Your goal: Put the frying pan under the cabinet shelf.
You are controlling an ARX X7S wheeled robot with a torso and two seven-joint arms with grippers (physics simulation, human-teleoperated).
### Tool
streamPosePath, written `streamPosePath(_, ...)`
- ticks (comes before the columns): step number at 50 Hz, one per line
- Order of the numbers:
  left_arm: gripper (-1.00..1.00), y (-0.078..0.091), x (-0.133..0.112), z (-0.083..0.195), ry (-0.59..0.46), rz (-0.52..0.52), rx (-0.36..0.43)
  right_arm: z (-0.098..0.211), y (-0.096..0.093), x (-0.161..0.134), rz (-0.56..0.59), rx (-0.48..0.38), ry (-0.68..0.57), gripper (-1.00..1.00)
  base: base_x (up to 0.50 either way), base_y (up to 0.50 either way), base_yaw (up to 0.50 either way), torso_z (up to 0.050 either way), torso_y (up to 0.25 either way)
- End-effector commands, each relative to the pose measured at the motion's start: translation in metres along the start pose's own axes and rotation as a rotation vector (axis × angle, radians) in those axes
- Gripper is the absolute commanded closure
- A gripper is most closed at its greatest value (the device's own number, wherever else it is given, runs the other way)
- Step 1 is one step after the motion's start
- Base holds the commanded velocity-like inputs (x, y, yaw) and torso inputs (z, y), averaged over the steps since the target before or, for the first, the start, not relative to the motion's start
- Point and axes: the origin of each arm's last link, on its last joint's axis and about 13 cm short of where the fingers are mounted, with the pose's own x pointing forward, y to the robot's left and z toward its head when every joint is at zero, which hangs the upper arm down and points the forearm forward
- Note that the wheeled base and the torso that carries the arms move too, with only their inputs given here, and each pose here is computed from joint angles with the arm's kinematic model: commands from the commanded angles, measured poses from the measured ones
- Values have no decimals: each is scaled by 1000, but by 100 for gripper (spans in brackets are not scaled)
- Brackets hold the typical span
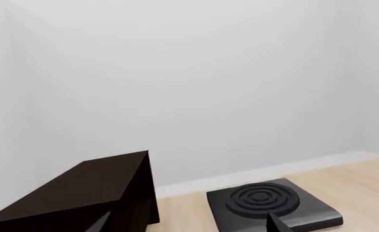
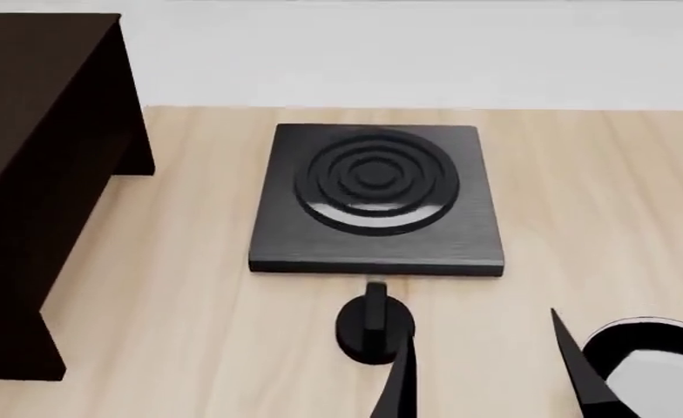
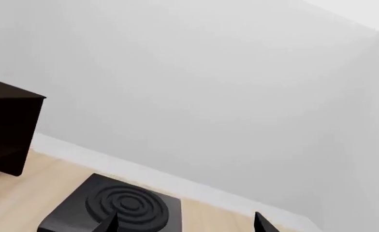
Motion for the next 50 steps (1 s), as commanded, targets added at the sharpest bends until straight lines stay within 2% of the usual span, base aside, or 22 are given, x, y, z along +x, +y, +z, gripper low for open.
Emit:
streamPosePath(1, -100, 1, -2, 2, -6, 2, -1, 0, 2, 1, 9, -6, 2, -100, 500, -39, 0, 0, 0)
streamPosePath(43, -100, 1, -6, 4, -16, 3, 0, -5, 3, 1, 8, -22, 18, -100, 449, -9, 0, 0, 1)
streamPosePath(48, -100, 0, -6, 3, -11, 1, 1, -7, 2, 0, -47, -24, 42, -100, 252, 0, 0, 0, 0)
streamPosePath(49, -100, -1, -5, 2, -5, 2, 4, -8, 0, -1, -60, 17, 55, -100, 0, 0, 0, 0, 0)
streamPosePath(50, -100, -1, -4, 1, 0, 5, 3, -10, -1, -3, -70, 6, 68, -100, 0, 0, 0, 0, 0)
